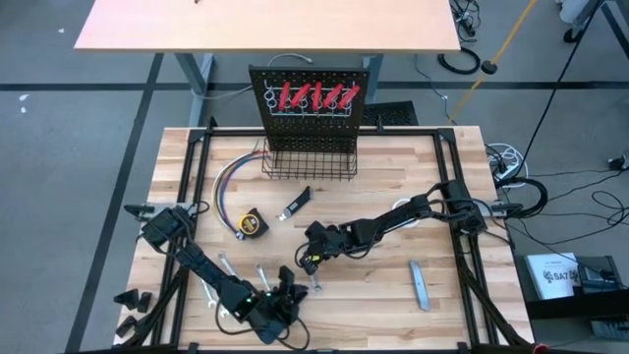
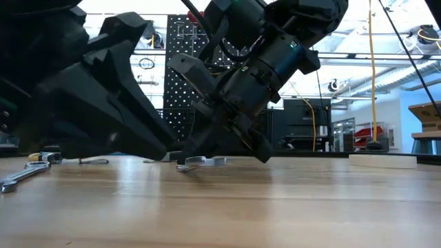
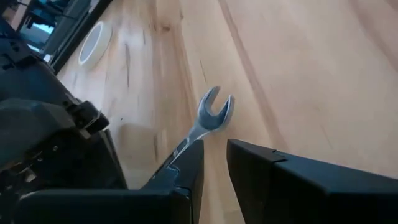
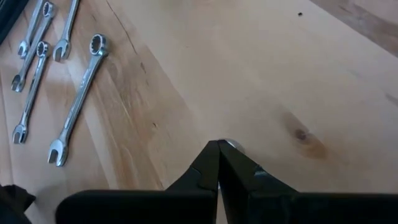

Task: Hang tools onto peg board
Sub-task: Hang the wrench on the peg board

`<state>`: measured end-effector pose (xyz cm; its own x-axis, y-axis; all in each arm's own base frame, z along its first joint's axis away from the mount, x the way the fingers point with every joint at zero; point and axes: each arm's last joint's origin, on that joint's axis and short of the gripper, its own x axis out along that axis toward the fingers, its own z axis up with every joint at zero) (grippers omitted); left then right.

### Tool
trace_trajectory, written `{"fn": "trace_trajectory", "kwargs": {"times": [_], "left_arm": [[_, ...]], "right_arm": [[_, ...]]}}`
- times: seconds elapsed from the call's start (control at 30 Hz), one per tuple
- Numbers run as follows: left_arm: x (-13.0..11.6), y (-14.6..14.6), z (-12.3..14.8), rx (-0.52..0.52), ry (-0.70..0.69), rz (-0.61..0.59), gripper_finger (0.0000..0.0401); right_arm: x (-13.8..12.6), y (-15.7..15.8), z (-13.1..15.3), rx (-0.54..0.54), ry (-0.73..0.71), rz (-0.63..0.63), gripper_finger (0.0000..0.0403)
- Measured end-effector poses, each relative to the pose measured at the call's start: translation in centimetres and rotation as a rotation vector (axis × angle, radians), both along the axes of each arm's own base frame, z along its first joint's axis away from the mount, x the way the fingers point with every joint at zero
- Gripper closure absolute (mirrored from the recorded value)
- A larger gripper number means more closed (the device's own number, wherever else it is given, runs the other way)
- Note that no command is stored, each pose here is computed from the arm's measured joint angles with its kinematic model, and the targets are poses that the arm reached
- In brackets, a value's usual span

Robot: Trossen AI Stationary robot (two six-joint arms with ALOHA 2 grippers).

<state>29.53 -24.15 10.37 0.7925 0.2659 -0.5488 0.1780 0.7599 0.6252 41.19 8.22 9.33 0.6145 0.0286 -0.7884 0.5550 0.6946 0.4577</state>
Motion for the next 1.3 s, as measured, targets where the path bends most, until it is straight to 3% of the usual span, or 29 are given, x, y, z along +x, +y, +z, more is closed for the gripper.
{"fn": "trace_trajectory", "kwargs": {"times": [0.13,0.3,0.43,0.63,0.73,1.3], "left_arm": [[0.5,0.7,0.2,0.058,0.055,0.015,0.0296],[1.1,2.1,0.2,0.159,0.126,0.006,0.0235],[1.8,3.2,0.1,0.282,0.232,-0.110,0.0201],[2.7,4.7,0.1,0.247,0.347,-0.246,0.0197],[2.8,5.0,0.0,0.278,0.385,-0.298,0.0203],[2.3,4.6,0.0,0.275,0.371,-0.256,0.0224]], "right_arm": [[0.0,0.0,0.0,-0.001,-0.002,0.001,0.0403],[0.0,0.0,0.0,0.001,-0.002,0.002,0.0403],[0.0,0.0,0.0,0.011,-0.004,0.014,0.0403],[-0.1,0.0,-0.1,-0.008,0.006,0.034,0.0403],[-0.2,0.0,-0.1,-0.031,0.011,0.058,0.0403],[0.1,0.1,0.0,-0.037,-0.015,0.109,0.0403]]}}
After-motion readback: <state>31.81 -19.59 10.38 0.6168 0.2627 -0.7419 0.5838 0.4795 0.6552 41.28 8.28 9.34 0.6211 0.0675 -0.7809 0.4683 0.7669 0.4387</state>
